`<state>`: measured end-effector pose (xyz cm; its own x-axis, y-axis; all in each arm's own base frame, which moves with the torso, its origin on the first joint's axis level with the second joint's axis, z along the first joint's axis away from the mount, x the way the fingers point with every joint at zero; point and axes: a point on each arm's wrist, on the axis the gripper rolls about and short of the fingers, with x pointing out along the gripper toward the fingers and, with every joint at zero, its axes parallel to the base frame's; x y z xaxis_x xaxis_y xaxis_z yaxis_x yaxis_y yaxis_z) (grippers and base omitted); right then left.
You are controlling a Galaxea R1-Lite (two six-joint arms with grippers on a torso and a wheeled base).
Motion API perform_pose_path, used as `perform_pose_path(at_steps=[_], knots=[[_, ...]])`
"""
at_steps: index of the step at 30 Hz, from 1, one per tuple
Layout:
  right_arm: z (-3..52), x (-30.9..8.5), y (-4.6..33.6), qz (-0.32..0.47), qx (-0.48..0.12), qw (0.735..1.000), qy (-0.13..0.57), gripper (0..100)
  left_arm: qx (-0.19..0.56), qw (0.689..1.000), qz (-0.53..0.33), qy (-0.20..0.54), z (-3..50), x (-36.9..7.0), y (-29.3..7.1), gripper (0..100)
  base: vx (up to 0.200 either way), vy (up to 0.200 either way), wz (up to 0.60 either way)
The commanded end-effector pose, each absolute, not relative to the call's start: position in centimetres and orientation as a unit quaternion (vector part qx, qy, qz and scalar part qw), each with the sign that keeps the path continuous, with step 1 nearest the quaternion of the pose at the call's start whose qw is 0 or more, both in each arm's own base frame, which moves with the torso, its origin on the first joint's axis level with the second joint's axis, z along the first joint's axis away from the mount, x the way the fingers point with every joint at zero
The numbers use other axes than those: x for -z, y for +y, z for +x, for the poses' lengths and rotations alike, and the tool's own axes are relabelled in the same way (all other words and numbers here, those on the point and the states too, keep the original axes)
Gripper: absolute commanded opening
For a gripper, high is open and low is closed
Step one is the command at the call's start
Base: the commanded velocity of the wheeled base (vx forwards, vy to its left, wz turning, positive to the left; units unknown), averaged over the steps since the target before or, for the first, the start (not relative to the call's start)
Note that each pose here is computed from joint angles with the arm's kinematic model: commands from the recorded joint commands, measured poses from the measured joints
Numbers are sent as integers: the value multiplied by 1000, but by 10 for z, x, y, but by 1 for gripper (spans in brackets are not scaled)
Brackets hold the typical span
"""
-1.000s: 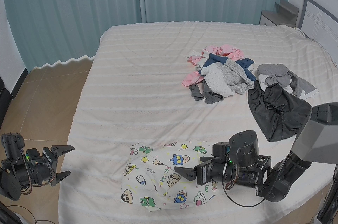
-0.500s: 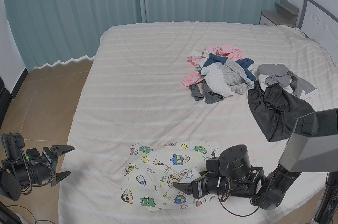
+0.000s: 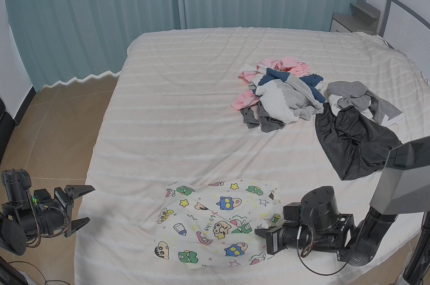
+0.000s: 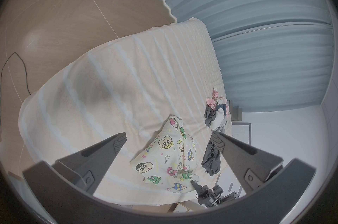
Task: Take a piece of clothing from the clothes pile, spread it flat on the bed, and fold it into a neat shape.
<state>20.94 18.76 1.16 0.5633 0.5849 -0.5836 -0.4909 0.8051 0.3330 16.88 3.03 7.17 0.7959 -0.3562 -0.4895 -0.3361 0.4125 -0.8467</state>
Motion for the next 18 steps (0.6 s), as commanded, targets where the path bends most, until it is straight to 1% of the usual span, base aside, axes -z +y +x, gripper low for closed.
perform_pose_path(at_steps=[1,7,13,18], knots=[[201,-18,168,72,-289,886,356,0,6,777,-542,319,169,-72,30,100,0,0,0],[190,-12,157,74,-286,886,357,0,5,777,-542,319,169,-72,31,100,0,0,0],[203,-4,144,88,-252,898,351,0,5,777,-542,319,169,-72,31,100,0,0,0],[210,6,137,93,-229,899,363,0,5,777,-542,319,169,-72,31,100,0,0,0]])
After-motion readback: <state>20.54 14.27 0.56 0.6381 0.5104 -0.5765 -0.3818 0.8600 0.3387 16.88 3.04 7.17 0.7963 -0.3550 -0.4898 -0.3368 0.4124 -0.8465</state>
